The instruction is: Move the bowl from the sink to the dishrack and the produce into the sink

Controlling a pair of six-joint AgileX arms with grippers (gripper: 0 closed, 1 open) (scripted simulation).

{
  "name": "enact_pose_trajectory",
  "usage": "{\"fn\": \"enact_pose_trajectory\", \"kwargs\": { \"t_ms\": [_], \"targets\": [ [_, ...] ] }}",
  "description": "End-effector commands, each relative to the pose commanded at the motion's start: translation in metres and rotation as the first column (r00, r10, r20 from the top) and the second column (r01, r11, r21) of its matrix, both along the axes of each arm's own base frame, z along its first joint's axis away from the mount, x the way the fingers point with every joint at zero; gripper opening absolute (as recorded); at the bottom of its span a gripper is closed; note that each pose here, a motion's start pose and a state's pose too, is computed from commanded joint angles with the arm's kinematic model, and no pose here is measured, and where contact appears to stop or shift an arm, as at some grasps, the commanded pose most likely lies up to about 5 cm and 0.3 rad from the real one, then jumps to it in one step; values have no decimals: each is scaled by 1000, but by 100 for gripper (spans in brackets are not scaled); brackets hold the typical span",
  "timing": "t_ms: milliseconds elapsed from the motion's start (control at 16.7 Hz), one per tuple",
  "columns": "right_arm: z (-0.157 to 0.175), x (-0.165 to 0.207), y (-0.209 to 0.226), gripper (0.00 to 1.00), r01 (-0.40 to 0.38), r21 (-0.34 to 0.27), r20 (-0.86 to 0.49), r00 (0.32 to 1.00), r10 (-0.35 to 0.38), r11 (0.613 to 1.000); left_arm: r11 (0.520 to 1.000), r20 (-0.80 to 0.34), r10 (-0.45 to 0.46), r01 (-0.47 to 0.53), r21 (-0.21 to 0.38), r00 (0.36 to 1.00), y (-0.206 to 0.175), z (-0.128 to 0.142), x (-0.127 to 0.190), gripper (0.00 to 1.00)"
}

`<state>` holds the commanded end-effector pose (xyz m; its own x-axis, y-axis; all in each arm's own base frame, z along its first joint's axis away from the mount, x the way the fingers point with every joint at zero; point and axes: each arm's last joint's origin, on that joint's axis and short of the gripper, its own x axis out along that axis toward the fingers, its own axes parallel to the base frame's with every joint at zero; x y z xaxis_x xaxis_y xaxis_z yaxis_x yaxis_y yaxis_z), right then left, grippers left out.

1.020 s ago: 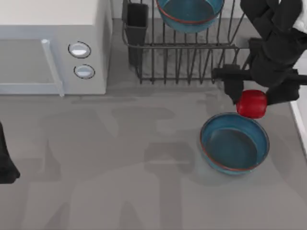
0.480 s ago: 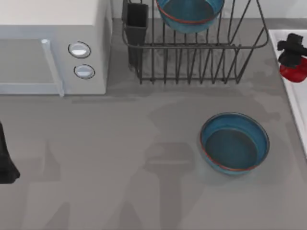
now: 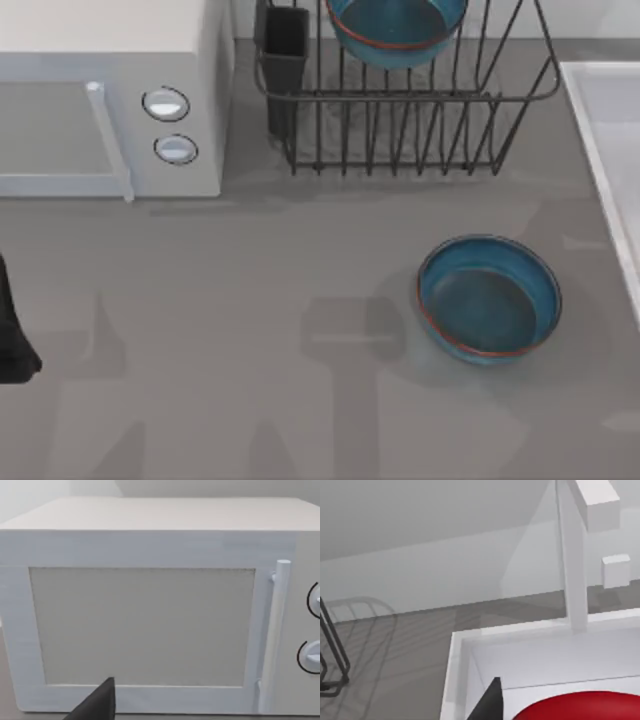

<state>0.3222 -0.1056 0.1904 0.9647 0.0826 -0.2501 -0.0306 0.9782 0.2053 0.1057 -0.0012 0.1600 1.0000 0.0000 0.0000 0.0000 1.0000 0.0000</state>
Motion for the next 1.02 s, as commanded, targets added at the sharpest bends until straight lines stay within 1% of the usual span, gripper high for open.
{"fn": "enact_pose_trajectory", "kwargs": {
  "t_ms": [180, 300, 360, 480, 780, 900, 1020],
  "targets": [
    [10, -31, -21, 0, 48, -107, 161, 987, -30, 993, 1000, 0, 0, 0, 0, 1000, 0, 0, 0, 100],
    [15, -47, -28, 0, 76, -161, 227, 973, -38, 984, 1000, 0, 0, 0, 0, 1000, 0, 0, 0, 100],
    [17, -52, -30, 0, 86, -178, 247, 968, -40, 980, 1000, 0, 0, 0, 0, 1000, 0, 0, 0, 100],
    [19, -55, -31, 0, 92, -190, 262, 964, -40, 977, 1000, 0, 0, 0, 0, 1000, 0, 0, 0, 100],
    [18, -53, -30, 0, 89, -187, 259, 965, -39, 978, 1000, 0, 0, 0, 0, 1000, 0, 0, 0, 100],
    [11, -51, -32, 0, 91, -186, 256, 966, -41, 978, 1000, 0, 0, 0, 0, 1000, 0, 0, 0, 100],
    [-6, -46, -36, 0, 89, -185, 252, 967, -40, 979, 1000, 0, 0, 0, 0, 1000, 0, 0, 0, 100]
  ]
}}
